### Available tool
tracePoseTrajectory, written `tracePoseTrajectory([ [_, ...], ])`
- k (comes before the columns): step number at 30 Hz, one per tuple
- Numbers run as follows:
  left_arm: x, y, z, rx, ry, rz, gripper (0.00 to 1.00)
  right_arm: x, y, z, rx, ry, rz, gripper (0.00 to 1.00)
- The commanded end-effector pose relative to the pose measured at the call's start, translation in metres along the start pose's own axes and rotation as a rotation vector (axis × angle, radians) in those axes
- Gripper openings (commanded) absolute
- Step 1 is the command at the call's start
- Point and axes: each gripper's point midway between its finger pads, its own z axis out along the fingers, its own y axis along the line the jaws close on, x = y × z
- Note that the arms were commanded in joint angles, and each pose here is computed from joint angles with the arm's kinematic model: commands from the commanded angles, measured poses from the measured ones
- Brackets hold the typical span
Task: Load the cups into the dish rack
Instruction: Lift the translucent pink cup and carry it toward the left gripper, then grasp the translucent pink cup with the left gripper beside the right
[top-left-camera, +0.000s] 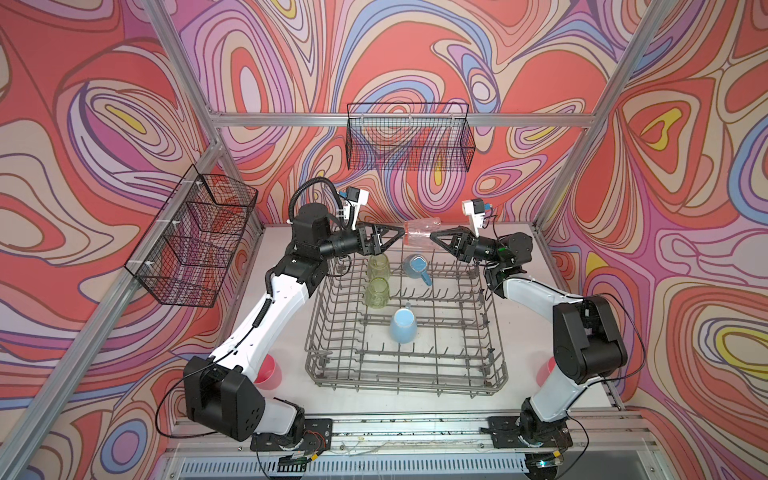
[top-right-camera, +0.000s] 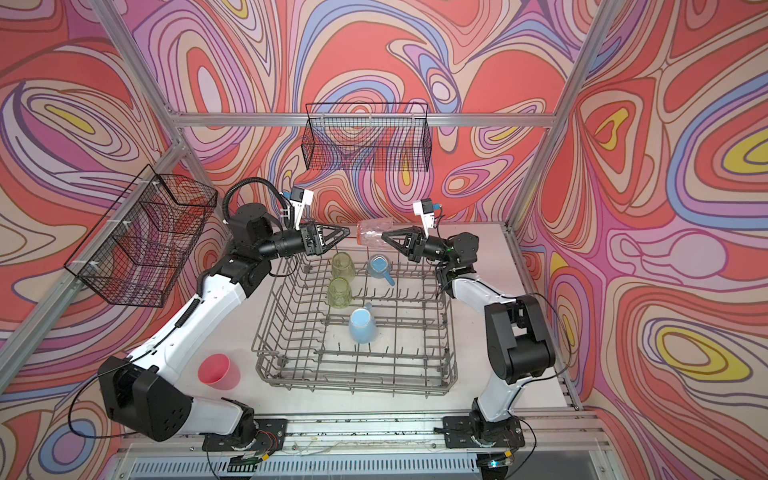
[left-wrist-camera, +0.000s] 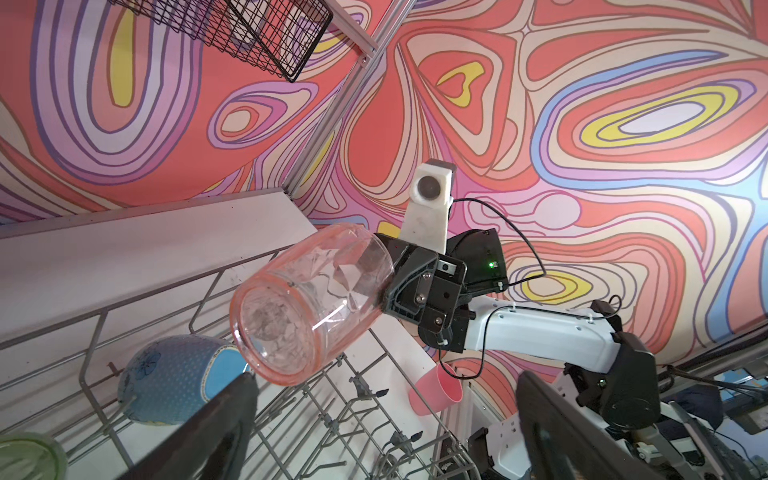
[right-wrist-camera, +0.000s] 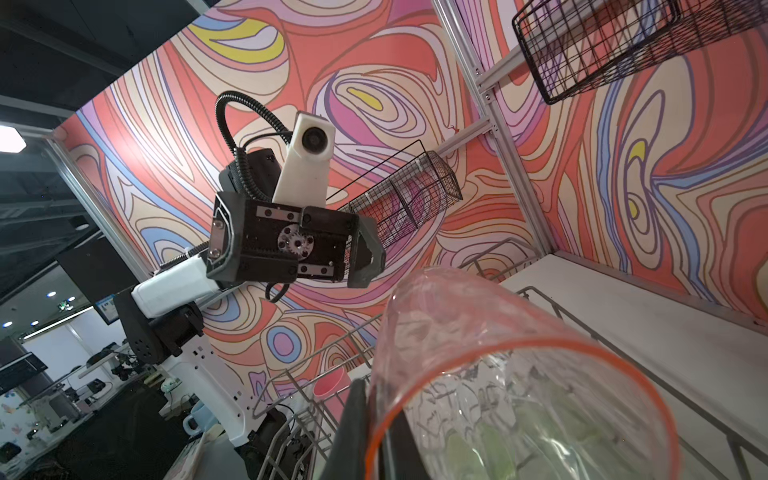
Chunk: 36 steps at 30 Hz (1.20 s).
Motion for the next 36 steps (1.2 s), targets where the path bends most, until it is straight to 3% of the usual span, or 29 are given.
tracePoseTrajectory([
  [1,0.004,0.013,0.004,-0.025,0.031,0.094,0.98,-0.018,0.004,0.004,-0.006,-0.054,0.027,0.00],
  [7,-0.002,0.027,0.018,-0.019,0.041,0.171,0.98,-0.031,-0.003,0.005,-0.001,-0.110,0.143,0.00],
  [14,-0.016,0.025,0.034,0.108,0.047,0.188,0.98,-0.039,-0.012,0.010,-0.017,-0.122,0.270,0.00],
  [24,-0.033,0.032,0.050,0.214,0.055,0.138,0.97,-0.049,-0.012,0.013,-0.037,-0.136,0.309,0.00],
  [36,-0.029,0.036,0.055,0.238,0.070,0.141,0.95,-0.045,-0.009,0.023,-0.067,-0.122,0.334,0.00],
])
